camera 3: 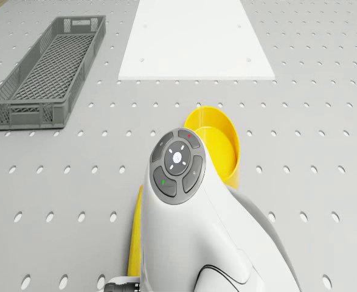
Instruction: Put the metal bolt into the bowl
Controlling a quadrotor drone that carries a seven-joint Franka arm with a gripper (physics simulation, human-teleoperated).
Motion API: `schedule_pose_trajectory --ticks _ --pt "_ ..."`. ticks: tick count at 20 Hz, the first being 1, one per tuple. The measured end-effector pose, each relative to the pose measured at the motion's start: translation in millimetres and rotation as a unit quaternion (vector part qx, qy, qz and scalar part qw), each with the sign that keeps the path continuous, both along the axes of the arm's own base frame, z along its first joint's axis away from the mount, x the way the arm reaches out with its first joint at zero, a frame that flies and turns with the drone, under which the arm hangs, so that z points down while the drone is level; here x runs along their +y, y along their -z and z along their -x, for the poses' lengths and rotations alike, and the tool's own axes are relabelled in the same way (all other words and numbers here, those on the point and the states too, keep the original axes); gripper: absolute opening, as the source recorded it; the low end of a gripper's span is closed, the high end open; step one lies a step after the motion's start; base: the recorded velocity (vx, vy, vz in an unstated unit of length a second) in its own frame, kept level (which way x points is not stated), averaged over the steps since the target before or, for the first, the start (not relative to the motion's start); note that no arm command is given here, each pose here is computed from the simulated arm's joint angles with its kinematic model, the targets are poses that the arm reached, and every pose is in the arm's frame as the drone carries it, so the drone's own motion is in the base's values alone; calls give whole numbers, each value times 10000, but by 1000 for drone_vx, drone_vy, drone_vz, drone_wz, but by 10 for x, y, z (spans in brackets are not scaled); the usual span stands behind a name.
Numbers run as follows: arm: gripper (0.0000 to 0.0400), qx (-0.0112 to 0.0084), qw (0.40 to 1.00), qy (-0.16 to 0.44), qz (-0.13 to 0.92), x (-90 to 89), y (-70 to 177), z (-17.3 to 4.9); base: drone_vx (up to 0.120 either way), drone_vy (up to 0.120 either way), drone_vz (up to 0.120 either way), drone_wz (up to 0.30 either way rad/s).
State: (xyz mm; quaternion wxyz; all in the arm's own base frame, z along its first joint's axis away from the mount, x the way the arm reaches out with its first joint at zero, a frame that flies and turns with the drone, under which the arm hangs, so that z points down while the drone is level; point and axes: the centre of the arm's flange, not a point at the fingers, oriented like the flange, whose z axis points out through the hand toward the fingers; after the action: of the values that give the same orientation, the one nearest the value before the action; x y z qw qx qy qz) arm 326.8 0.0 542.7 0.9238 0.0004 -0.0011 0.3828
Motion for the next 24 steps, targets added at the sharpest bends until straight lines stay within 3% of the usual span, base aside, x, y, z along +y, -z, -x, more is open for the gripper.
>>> schedule_pose_trajectory --ticks 7,12,24 --pt "100 0 10000 0 0 0 0 0 120 0 0 0" --pt "100 0 10000 0 0 0 0 0 120 -104 0 0" --pt "100 0 10000 0 0 0 0 0 120 0 0 0"
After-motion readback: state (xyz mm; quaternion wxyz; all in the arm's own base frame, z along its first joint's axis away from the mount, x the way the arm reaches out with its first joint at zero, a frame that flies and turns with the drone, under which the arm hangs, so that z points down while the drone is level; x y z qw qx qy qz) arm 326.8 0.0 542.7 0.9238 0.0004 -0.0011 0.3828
